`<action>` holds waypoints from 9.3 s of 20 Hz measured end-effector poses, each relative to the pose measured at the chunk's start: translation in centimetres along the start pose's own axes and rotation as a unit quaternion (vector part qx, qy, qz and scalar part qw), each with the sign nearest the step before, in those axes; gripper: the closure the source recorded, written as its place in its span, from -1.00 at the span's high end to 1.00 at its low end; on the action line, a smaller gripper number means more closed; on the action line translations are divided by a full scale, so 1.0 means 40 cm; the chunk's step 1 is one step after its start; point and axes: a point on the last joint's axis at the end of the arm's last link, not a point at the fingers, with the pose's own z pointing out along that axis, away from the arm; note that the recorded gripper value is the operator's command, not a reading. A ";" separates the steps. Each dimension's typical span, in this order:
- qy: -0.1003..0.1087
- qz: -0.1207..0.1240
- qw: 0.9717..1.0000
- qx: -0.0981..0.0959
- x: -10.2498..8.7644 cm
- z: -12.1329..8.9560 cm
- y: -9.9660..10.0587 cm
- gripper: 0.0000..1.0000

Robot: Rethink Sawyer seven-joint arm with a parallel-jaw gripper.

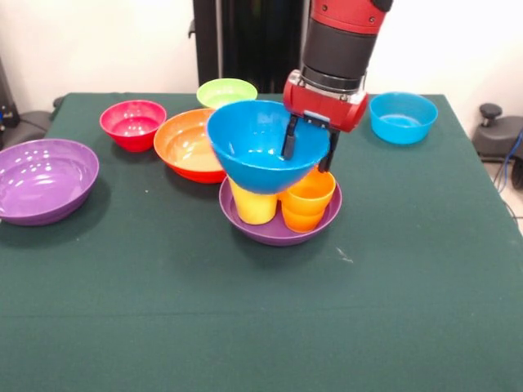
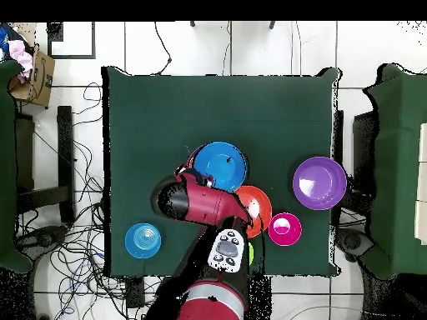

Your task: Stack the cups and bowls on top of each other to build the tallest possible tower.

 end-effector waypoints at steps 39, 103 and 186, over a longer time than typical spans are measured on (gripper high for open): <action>0.029 0.017 0.999 -0.004 0.009 -0.082 -0.028 1.00; 0.032 -0.088 0.994 -0.063 0.072 -0.149 0.003 1.00; 0.122 -0.036 0.991 -0.031 -0.400 -0.322 -0.077 1.00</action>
